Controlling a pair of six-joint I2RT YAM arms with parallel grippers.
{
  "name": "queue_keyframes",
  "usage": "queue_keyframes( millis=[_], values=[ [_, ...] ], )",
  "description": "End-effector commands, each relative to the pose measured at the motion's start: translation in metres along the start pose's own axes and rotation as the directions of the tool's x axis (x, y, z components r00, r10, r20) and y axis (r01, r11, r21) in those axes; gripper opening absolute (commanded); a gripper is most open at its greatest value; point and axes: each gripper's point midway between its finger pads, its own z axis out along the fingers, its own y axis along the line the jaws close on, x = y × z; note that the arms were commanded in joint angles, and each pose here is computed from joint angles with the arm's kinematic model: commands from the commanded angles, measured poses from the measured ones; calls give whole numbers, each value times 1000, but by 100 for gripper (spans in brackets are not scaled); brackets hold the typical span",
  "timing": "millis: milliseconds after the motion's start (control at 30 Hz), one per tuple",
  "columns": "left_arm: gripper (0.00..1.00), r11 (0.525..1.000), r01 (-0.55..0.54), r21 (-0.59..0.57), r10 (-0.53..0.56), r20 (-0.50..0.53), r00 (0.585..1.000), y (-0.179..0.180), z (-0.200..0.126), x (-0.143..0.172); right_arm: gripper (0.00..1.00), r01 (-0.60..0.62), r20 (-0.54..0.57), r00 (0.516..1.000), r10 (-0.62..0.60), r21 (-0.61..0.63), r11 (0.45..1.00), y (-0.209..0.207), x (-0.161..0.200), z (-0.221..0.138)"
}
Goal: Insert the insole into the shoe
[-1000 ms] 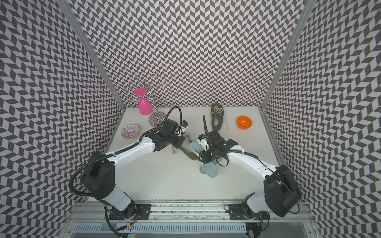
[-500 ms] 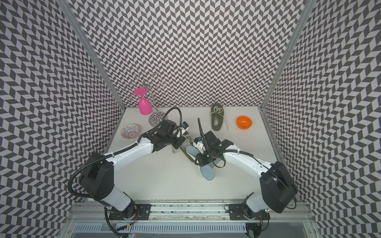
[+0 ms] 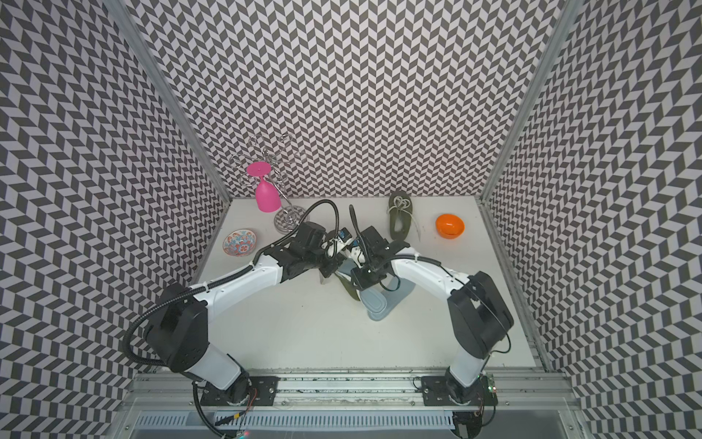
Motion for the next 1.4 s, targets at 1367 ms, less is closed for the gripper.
queue_keyframes(
  millis=[1367],
  values=[
    [0,965,264,12,-263,-10,965,37,4,15,60,101,173,978,-116,92,991,-15,-75,9]
  ],
)
